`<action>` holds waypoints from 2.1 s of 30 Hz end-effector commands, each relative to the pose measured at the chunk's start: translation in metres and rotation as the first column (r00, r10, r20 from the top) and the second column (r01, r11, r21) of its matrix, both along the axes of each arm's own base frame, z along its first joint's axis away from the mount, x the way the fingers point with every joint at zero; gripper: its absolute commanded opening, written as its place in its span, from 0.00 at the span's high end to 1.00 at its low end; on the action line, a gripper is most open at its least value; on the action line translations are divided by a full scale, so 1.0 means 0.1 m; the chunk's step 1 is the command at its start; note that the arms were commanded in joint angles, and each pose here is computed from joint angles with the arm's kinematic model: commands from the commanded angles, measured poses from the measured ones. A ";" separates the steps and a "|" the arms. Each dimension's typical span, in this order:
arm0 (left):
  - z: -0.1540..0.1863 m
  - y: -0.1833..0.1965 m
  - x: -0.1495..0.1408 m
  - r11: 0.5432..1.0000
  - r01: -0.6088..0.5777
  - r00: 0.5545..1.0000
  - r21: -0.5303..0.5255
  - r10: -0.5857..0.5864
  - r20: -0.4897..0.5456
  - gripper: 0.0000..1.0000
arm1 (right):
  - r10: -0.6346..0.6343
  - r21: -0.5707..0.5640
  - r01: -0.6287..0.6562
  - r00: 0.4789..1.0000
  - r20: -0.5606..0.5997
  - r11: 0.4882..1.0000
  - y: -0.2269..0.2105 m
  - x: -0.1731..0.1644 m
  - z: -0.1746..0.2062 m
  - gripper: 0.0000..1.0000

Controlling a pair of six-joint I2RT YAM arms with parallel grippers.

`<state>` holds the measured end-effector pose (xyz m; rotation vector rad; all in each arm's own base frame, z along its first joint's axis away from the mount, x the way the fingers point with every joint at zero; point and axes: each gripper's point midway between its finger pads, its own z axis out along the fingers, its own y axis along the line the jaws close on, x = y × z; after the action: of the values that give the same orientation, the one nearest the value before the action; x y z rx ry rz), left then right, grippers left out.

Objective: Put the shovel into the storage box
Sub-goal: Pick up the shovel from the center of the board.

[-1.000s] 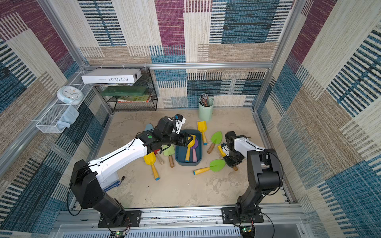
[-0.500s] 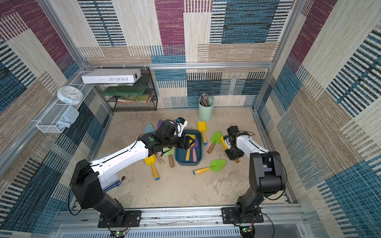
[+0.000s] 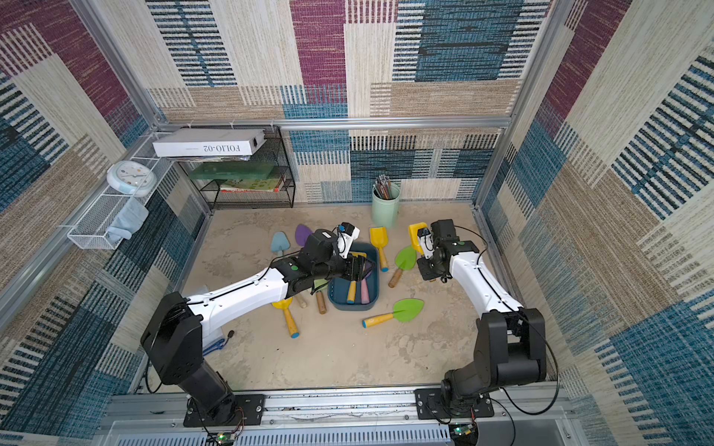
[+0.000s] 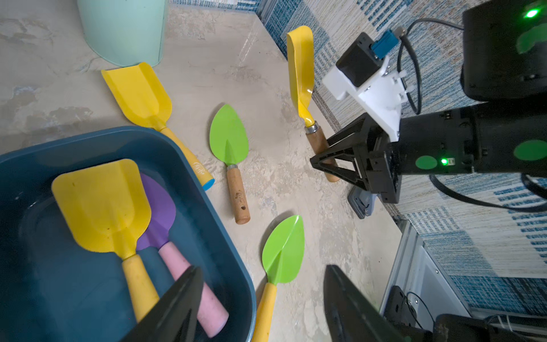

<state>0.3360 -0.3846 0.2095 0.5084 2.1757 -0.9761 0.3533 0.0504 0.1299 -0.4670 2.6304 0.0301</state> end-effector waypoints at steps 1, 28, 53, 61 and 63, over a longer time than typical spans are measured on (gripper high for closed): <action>0.18 -0.12 0.10 0.998 -0.011 0.997 -0.055 0.015 0.073 0.32 | 0.010 0.104 -0.015 0.999 0.049 0.995 0.24 0.06 0.12 1.00; -0.01 -0.33 0.70 0.977 -0.207 0.965 0.059 0.194 0.178 0.43 | 0.129 0.152 -0.139 0.989 0.075 0.979 1.07 0.02 0.15 1.00; -0.07 -0.37 0.82 0.968 -0.237 0.960 0.079 0.221 0.175 0.99 | 0.166 0.156 -0.173 0.984 0.062 0.972 1.20 -0.01 0.18 1.00; -0.12 -0.38 0.85 0.964 -0.249 0.959 0.088 0.233 0.164 1.00 | 0.161 0.161 -0.168 0.985 0.059 0.972 1.22 0.01 0.19 1.00; -0.13 -0.36 0.86 0.961 -0.262 0.956 0.094 0.245 0.161 1.00 | 0.162 0.165 -0.170 0.985 0.059 0.971 1.23 0.01 0.20 0.93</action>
<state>0.4227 -0.4233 0.2076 0.2898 2.0796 -0.7140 0.3569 0.1638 0.1444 -0.5401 2.5397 0.2488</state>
